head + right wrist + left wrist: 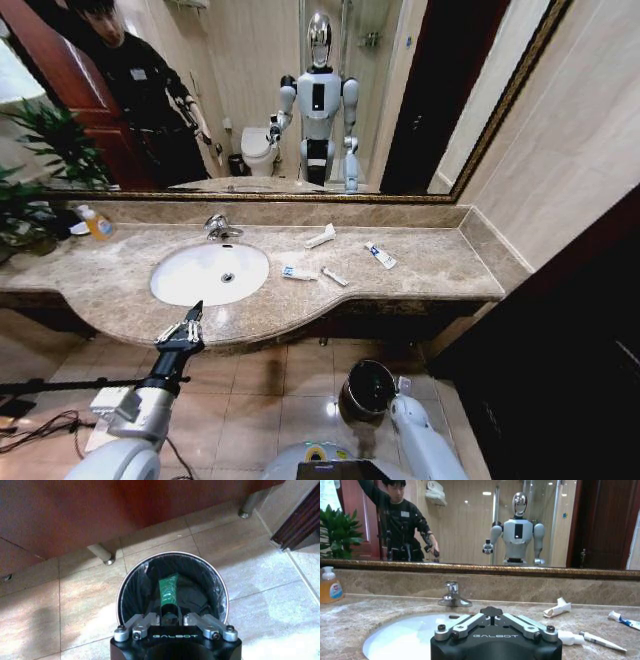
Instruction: Pick up the trash from the sink and place it in the trash bin.
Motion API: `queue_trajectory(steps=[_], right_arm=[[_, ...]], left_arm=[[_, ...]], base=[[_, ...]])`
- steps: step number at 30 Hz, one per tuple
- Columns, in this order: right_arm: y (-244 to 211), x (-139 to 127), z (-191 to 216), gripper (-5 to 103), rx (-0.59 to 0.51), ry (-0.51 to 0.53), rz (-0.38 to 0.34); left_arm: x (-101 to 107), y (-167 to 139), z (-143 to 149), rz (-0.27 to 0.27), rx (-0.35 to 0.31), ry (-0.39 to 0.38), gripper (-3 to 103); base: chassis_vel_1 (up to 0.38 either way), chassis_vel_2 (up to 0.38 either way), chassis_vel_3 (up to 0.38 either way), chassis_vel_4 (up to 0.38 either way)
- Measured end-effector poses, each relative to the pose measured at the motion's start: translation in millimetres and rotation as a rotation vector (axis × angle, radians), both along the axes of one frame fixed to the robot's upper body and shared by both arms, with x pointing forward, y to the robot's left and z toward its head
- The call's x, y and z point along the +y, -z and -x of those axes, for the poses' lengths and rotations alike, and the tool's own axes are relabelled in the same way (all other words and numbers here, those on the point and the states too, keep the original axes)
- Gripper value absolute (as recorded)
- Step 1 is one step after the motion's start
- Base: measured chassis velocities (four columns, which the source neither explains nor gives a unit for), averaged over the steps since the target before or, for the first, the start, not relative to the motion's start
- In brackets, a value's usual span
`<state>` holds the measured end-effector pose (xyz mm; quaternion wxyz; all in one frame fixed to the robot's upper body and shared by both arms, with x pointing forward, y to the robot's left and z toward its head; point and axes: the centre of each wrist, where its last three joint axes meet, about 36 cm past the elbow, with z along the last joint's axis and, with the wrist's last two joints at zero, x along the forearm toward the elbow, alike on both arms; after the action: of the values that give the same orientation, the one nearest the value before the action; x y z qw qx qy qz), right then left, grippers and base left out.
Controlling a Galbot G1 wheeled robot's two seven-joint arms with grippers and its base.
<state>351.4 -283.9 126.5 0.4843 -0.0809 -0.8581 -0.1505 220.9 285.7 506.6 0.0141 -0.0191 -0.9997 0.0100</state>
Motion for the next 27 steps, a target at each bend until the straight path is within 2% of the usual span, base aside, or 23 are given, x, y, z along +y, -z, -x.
queue_trajectory(steps=[2, 4, 6, 10, 12, 15, 16, 18, 20, 21, 23, 25, 27], right_arm=[[1, -3, 1, 17, -0.010, -0.016, -0.005], [1, -6, 2, 32, -0.018, -0.040, -0.006], [1, -6, 2, 32, -0.018, -0.045, -0.006], [0, -6, 1, 54, -0.019, -0.060, 0.007], [-1, -6, 0, 54, -0.020, -0.061, 0.008], [-1, -6, 0, 70, -0.026, -0.065, 0.013], [-1, -6, 0, 70, -0.026, -0.065, 0.013], [0, -7, 0, 81, -0.029, -0.064, 0.016], [0, -7, -1, 81, -0.029, -0.064, 0.016], [-1, -8, -1, 91, -0.030, -0.063, 0.018], [-1, -9, -1, 91, -0.031, -0.063, 0.020], [-3, -11, 0, 99, -0.036, -0.063, 0.025], [-4, -12, 1, 100, -0.038, -0.063, 0.026]], left_arm=[[0, 0, 0, 0.000, 0.000, 0.000, 0], [0, 0, 0, 0.000, 0.000, 0.000, 0], [0, 0, 0, 0.000, 0.000, 0.000, 0], [0, 0, 0, 0.000, 0.000, 0.000, 0], [0, 0, 0, 0.000, 0.000, 0.000, 0], [0, 0, 0, 0.000, 0.000, 0.000, 0], [0, 0, 0, 0.000, 0.000, 0.000, 0], [0, 0, 0, 0.000, 0.000, 0.000, 0], [0, 0, 0, 0.000, 0.000, 0.000, 0], [0, 0, 0, 0.000, 0.000, 0.000, 0], [0, 0, 0, 0.000, 0.000, 0.000, 0], [0, 0, 0, 0.000, 0.000, 0.000, 0], [0, 0, 0, 0.000, 0.000, 0.000, 0]], base=[[0.000, 0.000, 0.000, 0.000], [0.000, 0.000, 0.000, 0.000], [0.000, 0.000, 0.000, 0.000], [0.000, 0.000, 0.000, 0.000], [0.000, 0.000, 0.000, 0.000], [0.000, 0.000, 0.000, 0.000], [0.000, 0.000, 0.000, 0.000], [0.000, 0.000, 0.000, 0.000], [0.000, 0.000, 0.000, 0.000], [0.000, 0.000, 0.000, 0.000], [0.000, 0.000, 0.000, 0.000], [0.000, 0.000, 0.000, 0.000], [0.000, 0.000, 0.000, 0.000]])
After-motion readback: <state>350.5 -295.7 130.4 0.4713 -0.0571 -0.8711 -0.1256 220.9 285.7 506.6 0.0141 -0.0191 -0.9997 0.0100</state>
